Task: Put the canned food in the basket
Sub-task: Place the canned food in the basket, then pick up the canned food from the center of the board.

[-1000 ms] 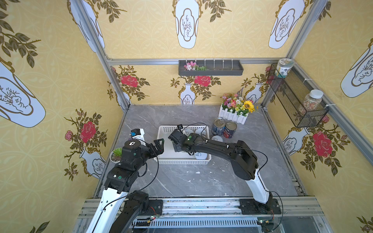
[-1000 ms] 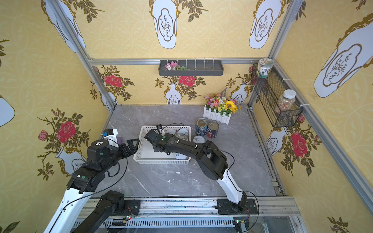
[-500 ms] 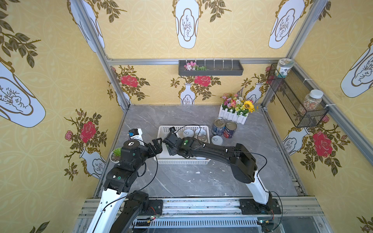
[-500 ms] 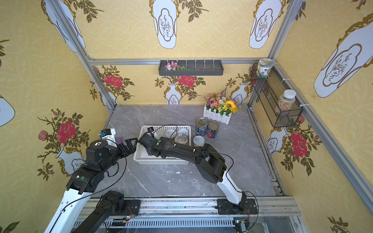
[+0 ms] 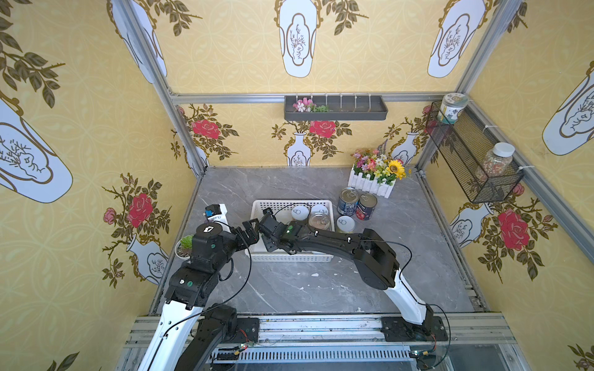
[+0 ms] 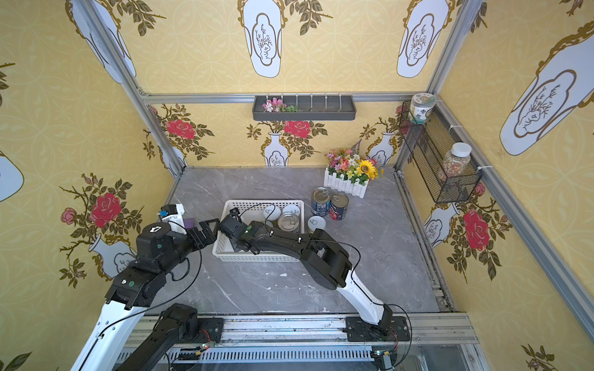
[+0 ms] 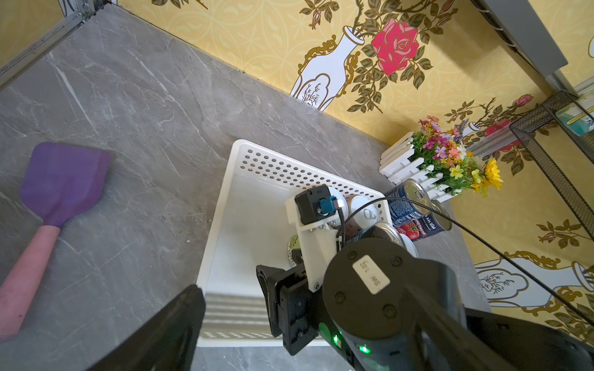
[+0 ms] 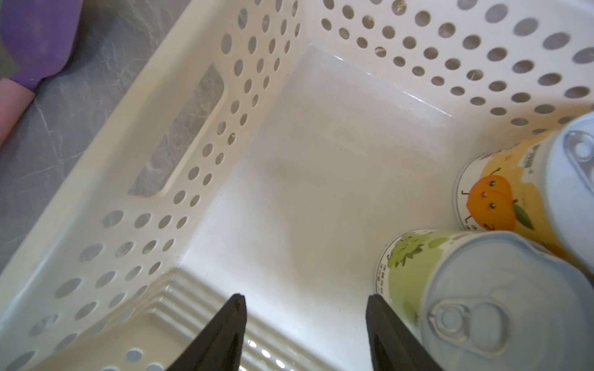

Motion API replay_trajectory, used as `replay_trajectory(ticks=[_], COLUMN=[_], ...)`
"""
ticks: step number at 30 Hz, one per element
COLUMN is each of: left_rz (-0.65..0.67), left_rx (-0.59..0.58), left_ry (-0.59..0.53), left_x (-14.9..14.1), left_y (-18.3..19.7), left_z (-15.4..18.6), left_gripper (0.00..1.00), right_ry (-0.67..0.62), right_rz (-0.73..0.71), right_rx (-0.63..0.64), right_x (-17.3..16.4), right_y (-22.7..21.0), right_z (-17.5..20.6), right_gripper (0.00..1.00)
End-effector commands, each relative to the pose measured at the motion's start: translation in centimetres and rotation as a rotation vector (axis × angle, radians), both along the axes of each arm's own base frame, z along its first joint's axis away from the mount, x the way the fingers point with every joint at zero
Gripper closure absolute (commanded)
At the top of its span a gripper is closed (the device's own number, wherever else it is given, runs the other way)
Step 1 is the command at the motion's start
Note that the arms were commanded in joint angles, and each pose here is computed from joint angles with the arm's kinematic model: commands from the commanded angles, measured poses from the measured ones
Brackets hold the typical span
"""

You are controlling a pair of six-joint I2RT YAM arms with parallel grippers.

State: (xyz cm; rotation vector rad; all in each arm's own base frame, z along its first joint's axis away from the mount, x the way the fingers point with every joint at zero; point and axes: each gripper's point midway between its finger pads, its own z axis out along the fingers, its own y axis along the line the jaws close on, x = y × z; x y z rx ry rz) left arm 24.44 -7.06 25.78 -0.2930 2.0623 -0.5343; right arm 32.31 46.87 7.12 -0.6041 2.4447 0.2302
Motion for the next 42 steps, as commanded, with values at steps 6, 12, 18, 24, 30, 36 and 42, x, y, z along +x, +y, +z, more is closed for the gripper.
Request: replay_trajectory(ticks=[6,12,18,24,30,36,42], left_rz=[-0.029,-0.027,-0.027,-0.024,-0.023,-0.021,-0.021], left_rx=[-0.002,-0.002,-0.001,-0.002,-0.003,0.0,0.0], left_ry=[0.004,0.005,0.005,-0.002,-0.002,0.004,0.007], left_x=[-0.1,-0.1,-0.1,-0.2,-0.2,-0.1,-0.1], left_y=[-0.5,-0.4,-0.4,-0.3,-0.3,-0.3,-0.3], left_z=[-0.2,-0.2,-0.2,0.0,0.0,-0.2,-0.2], left_gripper=[0.0,0.0,0.0,0.0,0.0,0.0,0.0], right_ry=[-0.035,-0.057,-0.121,-0.211,-0.331,-0.388,-0.192], right_rz=[-0.114,-0.106,-0.054,-0.037,-0.102,-0.248,-0.463], right_rx=[-0.048,-0.024,0.022,0.078,0.19,0.209,0.283], right_x=[2.2,2.3,1.1,-1.9,-5.6,-6.8,-3.4], right_y=[-4.1,-4.6,-4.0,-6.2,-14.0,-23.7,-30.8], right_z=[-0.2,1.3,5.4,11.8,18.9,20.8,15.4], right_gripper=[0.36,0.35,0.27,0.18,0.06,0.03,0.03])
